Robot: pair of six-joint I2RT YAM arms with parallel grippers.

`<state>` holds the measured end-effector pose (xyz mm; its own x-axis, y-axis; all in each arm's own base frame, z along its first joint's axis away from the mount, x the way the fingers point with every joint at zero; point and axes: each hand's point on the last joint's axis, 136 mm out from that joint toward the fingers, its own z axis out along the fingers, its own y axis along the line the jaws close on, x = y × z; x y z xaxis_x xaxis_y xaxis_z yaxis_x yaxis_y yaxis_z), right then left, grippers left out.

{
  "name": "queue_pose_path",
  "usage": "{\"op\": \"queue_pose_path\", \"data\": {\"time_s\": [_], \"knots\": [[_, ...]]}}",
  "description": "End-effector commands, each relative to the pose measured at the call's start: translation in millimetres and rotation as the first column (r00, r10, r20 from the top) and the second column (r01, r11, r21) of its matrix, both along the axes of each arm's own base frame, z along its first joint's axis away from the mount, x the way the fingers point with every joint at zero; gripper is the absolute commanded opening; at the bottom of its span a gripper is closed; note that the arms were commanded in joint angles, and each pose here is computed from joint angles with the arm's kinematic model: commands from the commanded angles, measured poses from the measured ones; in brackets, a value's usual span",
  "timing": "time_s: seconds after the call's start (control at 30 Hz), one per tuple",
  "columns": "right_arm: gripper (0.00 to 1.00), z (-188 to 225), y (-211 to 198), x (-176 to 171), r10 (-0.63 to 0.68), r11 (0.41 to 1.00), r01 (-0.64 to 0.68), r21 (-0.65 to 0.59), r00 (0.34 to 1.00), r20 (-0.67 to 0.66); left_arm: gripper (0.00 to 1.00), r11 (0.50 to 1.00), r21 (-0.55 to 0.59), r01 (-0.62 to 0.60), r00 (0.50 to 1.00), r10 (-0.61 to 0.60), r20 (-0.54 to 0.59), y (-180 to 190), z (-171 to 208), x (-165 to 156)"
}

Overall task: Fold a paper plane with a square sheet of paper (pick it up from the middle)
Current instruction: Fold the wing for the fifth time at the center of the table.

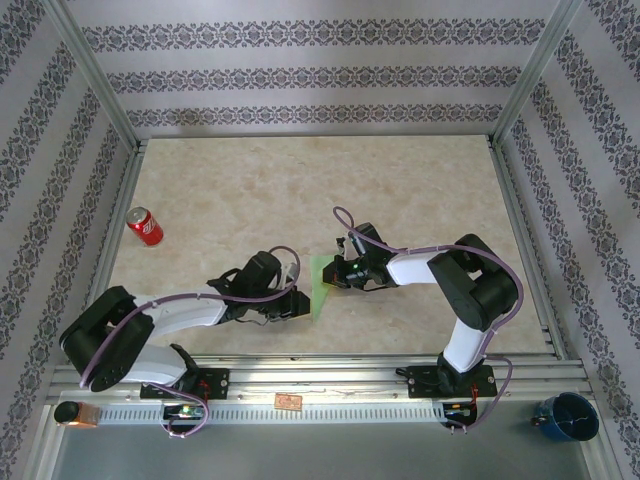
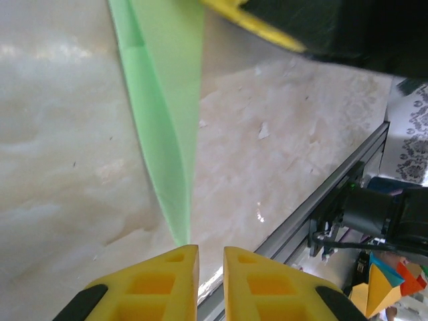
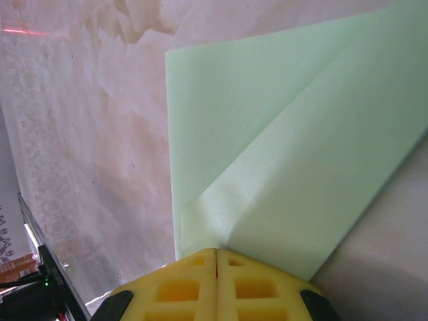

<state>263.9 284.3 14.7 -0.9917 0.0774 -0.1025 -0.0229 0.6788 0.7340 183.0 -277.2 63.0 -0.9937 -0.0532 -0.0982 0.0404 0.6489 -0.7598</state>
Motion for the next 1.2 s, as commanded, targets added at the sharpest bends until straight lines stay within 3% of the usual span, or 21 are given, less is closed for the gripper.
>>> {"op": "queue_pose_path", "data": {"time_s": [0.0,0.23,0.4,0.73,1.17], "knots": [[0.0,-36.9,-26.4,-17.4,-0.049,0.988,0.038,-0.149,0.996,-0.075,0.16,0.999,0.036,-0.012,0.998,0.01,0.055,-4.5,11.3,14.7],[0.0,-36.4,-25.6,-17.5,-0.049,0.989,0.037,-0.145,0.995,-0.081,0.06,1.0,-0.021,0.003,1.0,-0.002,0.024,-42.0,14.9,43.2],[0.0,-35.3,-24.7,-16.5,-0.051,0.989,0.039,-0.143,0.996,-0.079,0.0,1.0,0.019,-0.003,1.0,0.003,-0.01,-44.2,-3.1,47.9],[0.0,-35.6,-24.6,-16.4,-0.052,0.989,0.04,-0.143,0.995,-0.082,0.0,1.0,0.026,-0.003,0.999,0.004,-0.044,-46.2,-24.3,45.7],[0.0,-41.9,-28.0,-19.7,-0.057,0.986,0.042,-0.159,0.994,-0.095,0.0,0.995,0.085,0.05,0.99,-0.038,-0.135,-25.9,-59.6,3.7]]}}
